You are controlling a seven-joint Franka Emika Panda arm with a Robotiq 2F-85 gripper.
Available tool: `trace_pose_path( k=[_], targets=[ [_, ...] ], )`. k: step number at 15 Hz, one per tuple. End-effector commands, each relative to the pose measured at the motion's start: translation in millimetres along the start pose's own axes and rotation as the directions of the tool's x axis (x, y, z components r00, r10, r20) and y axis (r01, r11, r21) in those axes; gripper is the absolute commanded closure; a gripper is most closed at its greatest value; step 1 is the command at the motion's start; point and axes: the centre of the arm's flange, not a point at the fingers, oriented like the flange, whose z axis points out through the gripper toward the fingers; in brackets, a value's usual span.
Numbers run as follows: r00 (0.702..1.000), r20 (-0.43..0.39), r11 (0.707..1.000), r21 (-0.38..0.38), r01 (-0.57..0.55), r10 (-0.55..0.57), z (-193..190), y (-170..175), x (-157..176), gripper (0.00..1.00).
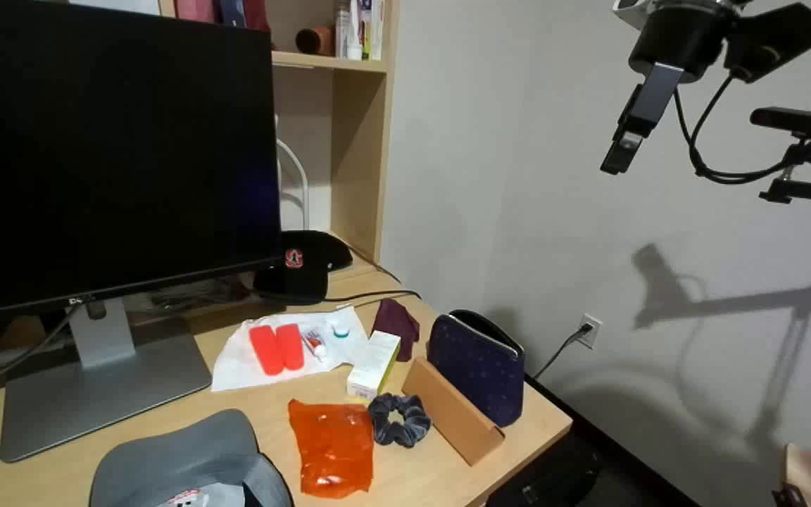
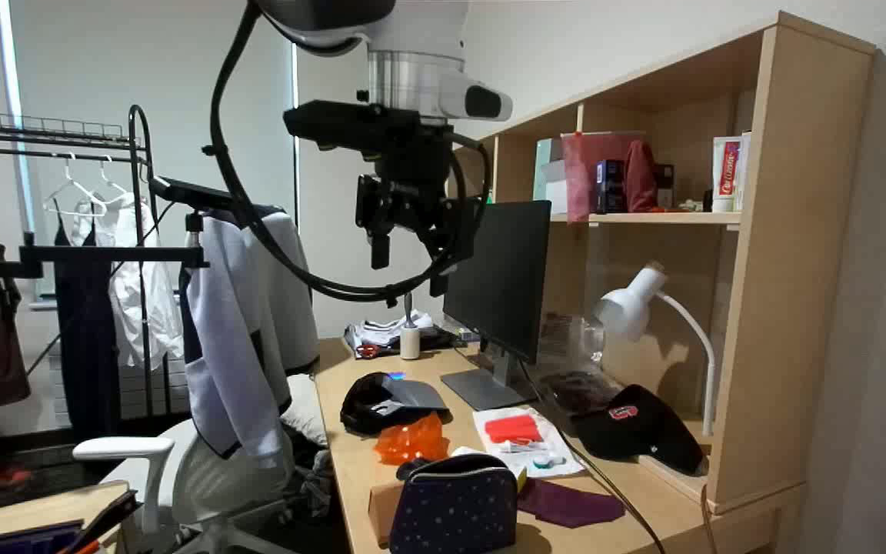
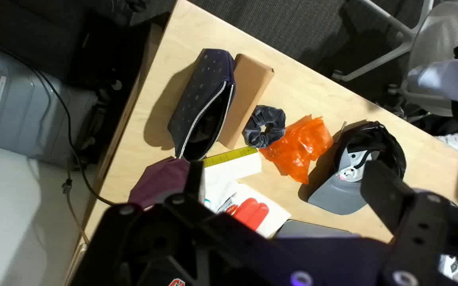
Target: Put the white object in the blue purse
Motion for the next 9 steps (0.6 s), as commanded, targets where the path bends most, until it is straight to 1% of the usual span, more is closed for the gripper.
trace_pose_path(
  k=[1, 3, 5, 9],
  targets=[
    [1.000, 0.000, 1.000, 0.000, 0.000, 0.000, 0.0, 0.0, 0.0, 0.00],
    [1.000, 0.008, 1.000, -0.006, -0.006, 0.006, 2.2, -0.3, 7.9, 0.00],
    [0.999, 0.016, 1.000, -0.013, 0.028, -0.028, 6.2, -5.1, 20.0, 0.00],
    [0.996, 0.042, 0.996, -0.036, 0.078, -0.076, 23.8, -17.0, 65.3, 0.00]
  ],
)
